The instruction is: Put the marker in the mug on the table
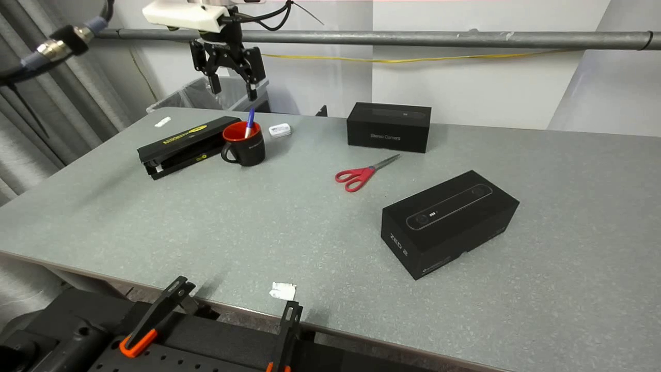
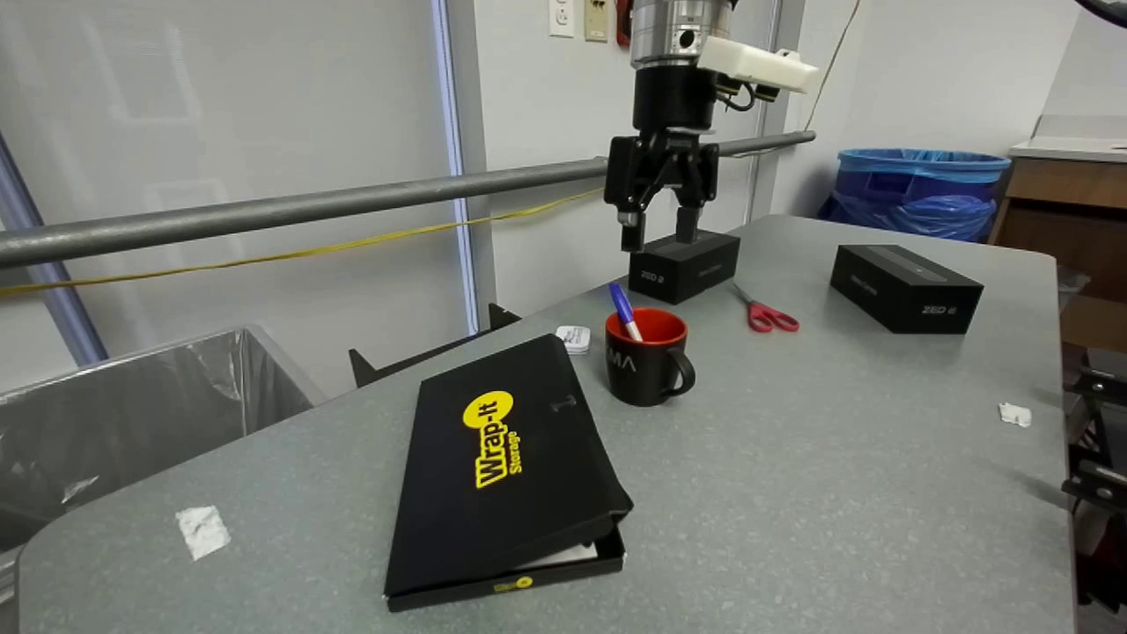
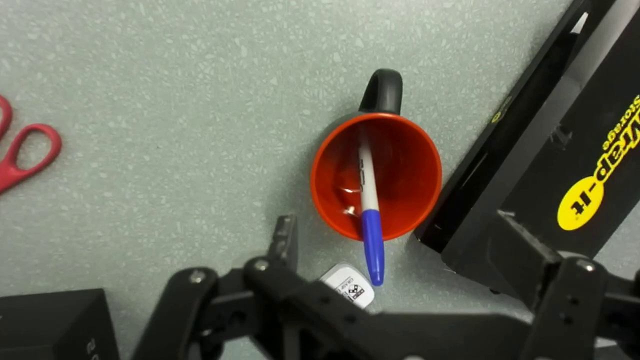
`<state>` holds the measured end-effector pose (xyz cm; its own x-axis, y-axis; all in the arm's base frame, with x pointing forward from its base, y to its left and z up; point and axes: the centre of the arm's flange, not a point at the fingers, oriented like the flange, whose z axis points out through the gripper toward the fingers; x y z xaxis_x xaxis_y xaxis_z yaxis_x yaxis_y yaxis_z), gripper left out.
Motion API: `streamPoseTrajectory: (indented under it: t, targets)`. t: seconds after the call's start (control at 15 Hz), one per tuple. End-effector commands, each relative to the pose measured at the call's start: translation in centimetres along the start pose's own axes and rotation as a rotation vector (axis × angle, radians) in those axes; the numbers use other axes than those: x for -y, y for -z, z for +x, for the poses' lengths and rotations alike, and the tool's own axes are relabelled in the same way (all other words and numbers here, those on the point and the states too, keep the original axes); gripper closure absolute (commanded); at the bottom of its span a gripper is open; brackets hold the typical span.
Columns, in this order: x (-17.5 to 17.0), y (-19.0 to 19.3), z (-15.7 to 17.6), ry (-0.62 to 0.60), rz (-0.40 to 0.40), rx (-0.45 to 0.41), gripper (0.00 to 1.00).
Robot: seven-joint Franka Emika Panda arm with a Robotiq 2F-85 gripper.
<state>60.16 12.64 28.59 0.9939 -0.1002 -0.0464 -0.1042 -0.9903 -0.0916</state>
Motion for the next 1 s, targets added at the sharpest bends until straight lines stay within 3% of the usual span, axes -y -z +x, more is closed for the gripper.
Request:
streamPoseTrajectory:
  t: [0.0, 0.2, 0.6, 0.93]
  targets:
    - [0.1, -0.1, 0.2, 0.001, 0.001, 0.0, 0.0]
    - [0.2, 0.1, 0.5, 0.002, 0.003, -0.005, 0.0]
    - [0.8, -3.3, 2.4, -0.009, 0.0, 0.015, 0.0]
    - [1.7, -4.9, 3.7, 0.001, -0.024, -0.033, 0.0]
